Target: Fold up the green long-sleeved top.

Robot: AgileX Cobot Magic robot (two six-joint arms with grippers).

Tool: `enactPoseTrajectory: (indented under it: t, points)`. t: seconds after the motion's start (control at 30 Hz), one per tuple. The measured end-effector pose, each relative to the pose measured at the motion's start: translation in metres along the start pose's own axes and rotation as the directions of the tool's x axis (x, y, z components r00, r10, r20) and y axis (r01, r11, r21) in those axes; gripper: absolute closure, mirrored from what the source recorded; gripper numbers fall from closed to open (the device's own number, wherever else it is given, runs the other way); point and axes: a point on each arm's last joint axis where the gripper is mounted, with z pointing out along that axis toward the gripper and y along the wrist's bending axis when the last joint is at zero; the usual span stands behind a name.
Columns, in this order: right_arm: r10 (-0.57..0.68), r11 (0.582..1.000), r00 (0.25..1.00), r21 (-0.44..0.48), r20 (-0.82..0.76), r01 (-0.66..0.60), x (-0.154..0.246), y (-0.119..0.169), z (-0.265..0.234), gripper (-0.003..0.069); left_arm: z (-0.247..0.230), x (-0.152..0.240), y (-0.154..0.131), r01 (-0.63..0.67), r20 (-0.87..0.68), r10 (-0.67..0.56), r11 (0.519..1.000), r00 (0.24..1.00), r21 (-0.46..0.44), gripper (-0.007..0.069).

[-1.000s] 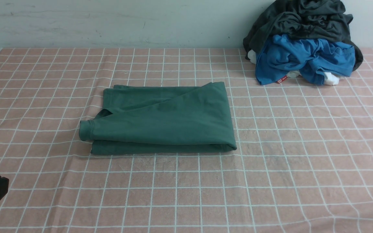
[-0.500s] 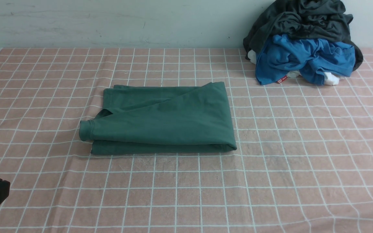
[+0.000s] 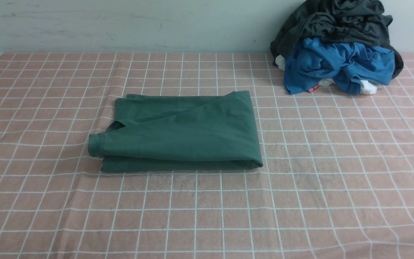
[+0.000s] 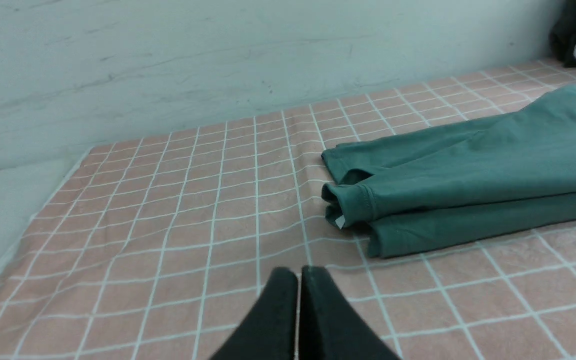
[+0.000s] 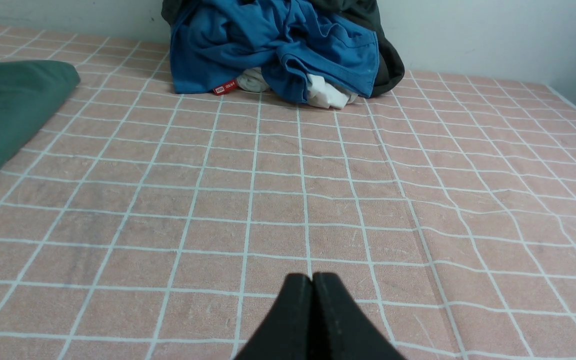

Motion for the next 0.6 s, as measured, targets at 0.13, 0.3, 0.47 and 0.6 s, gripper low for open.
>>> enactPoseTrajectory:
  t: [0.13, 0.3, 0.47, 0.6]
  points:
    - [0.0, 1.0, 1.0, 0.0, 0.0, 0.0, 0.0, 0.0, 0.0, 0.0671, 0.0, 0.009, -0.002, 0.011, -0.076, -0.01, 1.0, 0.997, 0.013, 0.0629]
    - [0.0, 1.0, 1.0, 0.0, 0.0, 0.0, 0.0, 0.0, 0.0, 0.0671, -0.002, 0.017, -0.004, 0.091, -0.185, -0.085, 0.995, 0.979, 0.026, 0.0629]
    - [0.0, 1.0, 1.0, 0.0, 0.0, 0.0, 0.0, 0.0, 0.0, 0.0671, -0.002, 0.017, -0.004, 0.112, -0.195, -0.106, 0.993, 0.975, 0.021, 0.0629]
    - [0.0, 1.0, 1.0, 0.0, 0.0, 0.0, 0.0, 0.0, 0.0, 0.0671, -0.002, 0.017, -0.004, 0.113, -0.196, -0.107, 0.993, 0.975, 0.021, 0.0629]
